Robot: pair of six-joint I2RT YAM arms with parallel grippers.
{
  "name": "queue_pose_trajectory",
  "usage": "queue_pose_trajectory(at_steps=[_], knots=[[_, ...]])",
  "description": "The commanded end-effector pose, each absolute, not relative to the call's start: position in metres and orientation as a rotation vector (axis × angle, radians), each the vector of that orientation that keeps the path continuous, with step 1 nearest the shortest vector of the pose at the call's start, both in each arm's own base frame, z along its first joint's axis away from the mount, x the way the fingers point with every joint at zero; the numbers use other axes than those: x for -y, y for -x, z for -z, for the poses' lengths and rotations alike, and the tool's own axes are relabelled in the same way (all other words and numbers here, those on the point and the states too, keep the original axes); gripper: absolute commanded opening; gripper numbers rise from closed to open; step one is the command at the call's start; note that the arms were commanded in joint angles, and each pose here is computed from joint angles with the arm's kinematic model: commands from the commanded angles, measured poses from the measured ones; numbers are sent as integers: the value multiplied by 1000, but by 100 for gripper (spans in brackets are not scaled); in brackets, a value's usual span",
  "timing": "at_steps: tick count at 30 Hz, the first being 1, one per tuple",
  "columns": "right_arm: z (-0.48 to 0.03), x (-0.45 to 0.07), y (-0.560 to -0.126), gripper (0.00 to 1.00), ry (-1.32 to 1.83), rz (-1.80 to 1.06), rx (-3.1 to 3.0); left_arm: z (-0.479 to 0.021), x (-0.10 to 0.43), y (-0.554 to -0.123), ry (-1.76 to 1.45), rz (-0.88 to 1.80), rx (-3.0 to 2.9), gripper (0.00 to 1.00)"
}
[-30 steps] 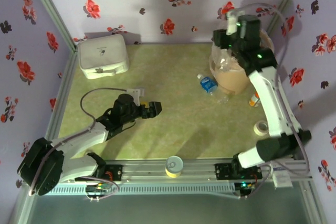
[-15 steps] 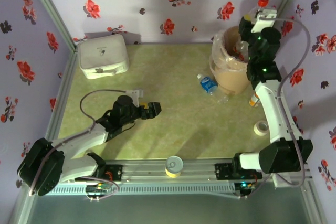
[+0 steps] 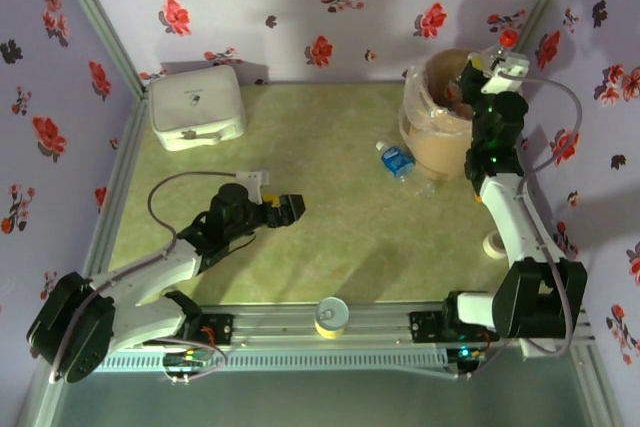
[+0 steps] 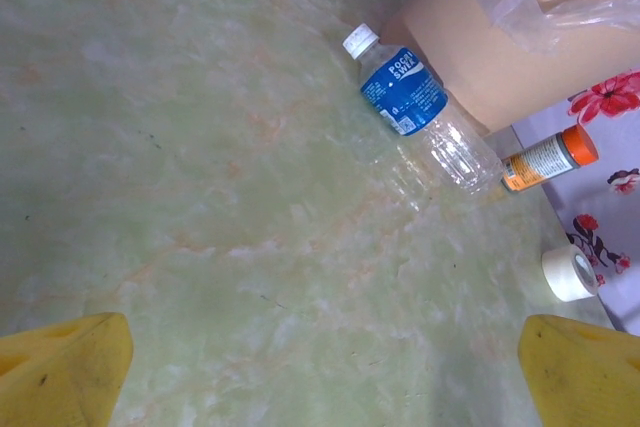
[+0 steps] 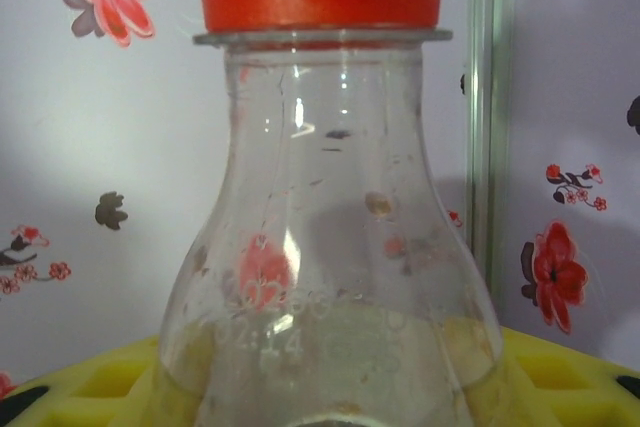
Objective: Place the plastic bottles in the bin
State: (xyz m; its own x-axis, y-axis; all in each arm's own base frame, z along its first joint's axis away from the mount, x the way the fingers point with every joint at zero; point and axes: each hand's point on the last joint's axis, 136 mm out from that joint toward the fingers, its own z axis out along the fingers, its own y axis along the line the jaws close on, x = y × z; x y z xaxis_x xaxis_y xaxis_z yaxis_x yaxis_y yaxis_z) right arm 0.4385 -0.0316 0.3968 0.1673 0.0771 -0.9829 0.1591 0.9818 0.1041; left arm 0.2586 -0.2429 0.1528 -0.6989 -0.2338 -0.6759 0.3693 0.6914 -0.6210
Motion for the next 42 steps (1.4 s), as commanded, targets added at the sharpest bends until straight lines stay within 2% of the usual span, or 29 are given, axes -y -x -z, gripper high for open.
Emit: queue_pose_trajectory(at_steps=[1, 5, 13, 17, 22, 29, 37, 42], knots=[[-342, 29, -450, 26, -243, -6, -1536, -156, 242, -261, -91, 1003, -2125, 99], [-361, 27, -458, 26, -235, -30, -1507, -156, 242, -261, -95, 1000, -2127, 99], [-470, 19, -481, 26, -190, -79, -1334, -158, 244, -262, -105, 993, -2129, 99], [-483, 19, -502, 29, -174, -68, -1308, -155, 242, -261, -106, 987, -2134, 99], [-466, 11, -538, 31, -137, -70, -1330, -155, 242, -261, -108, 985, -2136, 99], [-421, 6, -558, 31, -106, -43, -1410, -179, 247, -277, -136, 978, -2090, 100], [-350, -4, -560, 32, -41, -55, -1622, -129, 219, -259, 59, 1026, -2067, 99], [-300, -1, -551, 32, -107, -75, -1748, -126, 214, -255, 21, 974, -2101, 100]])
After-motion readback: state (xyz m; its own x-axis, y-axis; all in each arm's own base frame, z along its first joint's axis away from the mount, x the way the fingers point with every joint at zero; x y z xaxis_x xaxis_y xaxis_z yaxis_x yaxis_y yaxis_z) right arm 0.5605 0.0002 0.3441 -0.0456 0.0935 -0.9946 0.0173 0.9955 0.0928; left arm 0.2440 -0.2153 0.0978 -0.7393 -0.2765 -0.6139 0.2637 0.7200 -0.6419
